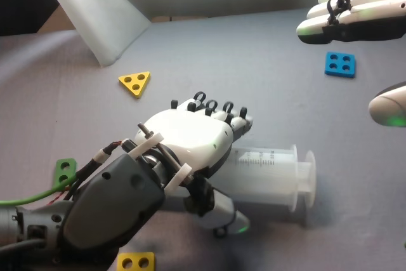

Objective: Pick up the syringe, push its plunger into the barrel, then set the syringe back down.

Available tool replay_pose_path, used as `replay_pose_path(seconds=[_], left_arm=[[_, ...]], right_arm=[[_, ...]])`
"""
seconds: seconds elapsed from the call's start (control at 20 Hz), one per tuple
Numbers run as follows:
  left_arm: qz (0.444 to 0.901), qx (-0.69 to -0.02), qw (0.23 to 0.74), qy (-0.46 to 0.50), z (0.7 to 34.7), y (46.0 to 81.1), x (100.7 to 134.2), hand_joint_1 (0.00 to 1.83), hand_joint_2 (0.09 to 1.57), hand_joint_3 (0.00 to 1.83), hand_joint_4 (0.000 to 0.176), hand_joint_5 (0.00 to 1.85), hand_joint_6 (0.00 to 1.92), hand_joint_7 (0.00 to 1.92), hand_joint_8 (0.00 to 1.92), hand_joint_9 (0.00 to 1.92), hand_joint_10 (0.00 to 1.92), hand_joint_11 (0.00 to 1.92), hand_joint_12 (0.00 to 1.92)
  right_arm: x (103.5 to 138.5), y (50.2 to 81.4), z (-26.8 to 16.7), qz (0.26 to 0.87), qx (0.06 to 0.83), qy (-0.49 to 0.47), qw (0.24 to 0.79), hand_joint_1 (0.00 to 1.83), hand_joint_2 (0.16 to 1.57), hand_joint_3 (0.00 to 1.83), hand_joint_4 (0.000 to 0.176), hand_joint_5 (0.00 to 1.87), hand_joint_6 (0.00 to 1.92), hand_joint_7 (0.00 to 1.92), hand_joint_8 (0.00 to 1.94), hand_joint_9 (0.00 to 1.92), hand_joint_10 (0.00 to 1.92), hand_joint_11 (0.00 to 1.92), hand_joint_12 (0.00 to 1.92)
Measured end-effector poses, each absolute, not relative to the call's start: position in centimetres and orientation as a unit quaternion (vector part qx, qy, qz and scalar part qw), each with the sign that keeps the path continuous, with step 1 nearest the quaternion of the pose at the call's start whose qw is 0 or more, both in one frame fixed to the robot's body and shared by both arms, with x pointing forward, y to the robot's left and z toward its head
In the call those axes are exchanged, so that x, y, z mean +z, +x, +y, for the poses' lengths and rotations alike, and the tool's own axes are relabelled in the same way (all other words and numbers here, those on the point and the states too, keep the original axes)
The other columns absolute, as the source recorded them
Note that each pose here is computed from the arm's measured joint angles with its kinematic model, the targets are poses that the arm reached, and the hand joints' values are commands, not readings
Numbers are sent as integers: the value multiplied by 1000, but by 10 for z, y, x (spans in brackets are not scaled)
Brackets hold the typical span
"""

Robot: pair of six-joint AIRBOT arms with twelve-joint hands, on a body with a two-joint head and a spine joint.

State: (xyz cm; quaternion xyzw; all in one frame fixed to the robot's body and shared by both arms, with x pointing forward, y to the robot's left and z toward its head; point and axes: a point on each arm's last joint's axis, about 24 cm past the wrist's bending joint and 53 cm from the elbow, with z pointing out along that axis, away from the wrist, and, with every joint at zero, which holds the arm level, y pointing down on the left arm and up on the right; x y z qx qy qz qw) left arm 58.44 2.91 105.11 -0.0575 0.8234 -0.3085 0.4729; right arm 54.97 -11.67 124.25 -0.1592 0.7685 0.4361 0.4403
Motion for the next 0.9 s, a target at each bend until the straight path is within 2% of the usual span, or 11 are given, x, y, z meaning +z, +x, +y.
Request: replay_pose_path(seconds=[0.05,0.15,0.35,0.6,0.7,0.85,0.9], left_arm=[[823,-308,473,-58,29,585,1051,540,814,0,0,47,1,38,1,56,1,0,286],[823,-307,474,-58,30,585,1051,359,728,0,0,0,0,0,0,0,0,0,17],[822,-306,477,-60,31,586,1052,340,715,0,0,0,0,0,0,0,0,0,0],[820,-309,479,-55,29,585,1055,350,718,0,0,0,0,0,0,0,0,0,0],[814,-327,478,-35,19,588,1063,345,719,0,0,0,0,0,0,0,0,0,0],[804,-364,470,29,7,599,1093,366,740,1,0,0,0,0,0,0,0,0,0],[801,-375,465,44,7,600,1099,368,748,5,0,0,0,0,0,0,0,0,0]], right_arm=[[1243,550,-117,768,436,-159,440,0,1221,0,0,186,2,173,2,129,1,0,346],[1243,550,-117,768,436,-159,440,0,1222,0,0,164,0,150,0,111,1,0,305],[1243,550,-117,768,436,-158,441,0,1223,0,0,203,6,180,1,135,4,0,398],[1243,550,-117,768,436,-157,442,0,1222,0,0,202,4,188,10,140,9,0,372],[1243,550,-117,768,436,-157,442,0,1218,0,0,199,3,185,7,139,7,0,372],[1243,548,-116,768,435,-158,442,0,1217,0,0,187,0,177,3,135,5,0,370],[1243,548,-117,768,435,-158,443,0,1215,0,0,209,7,197,6,153,9,0,422]])
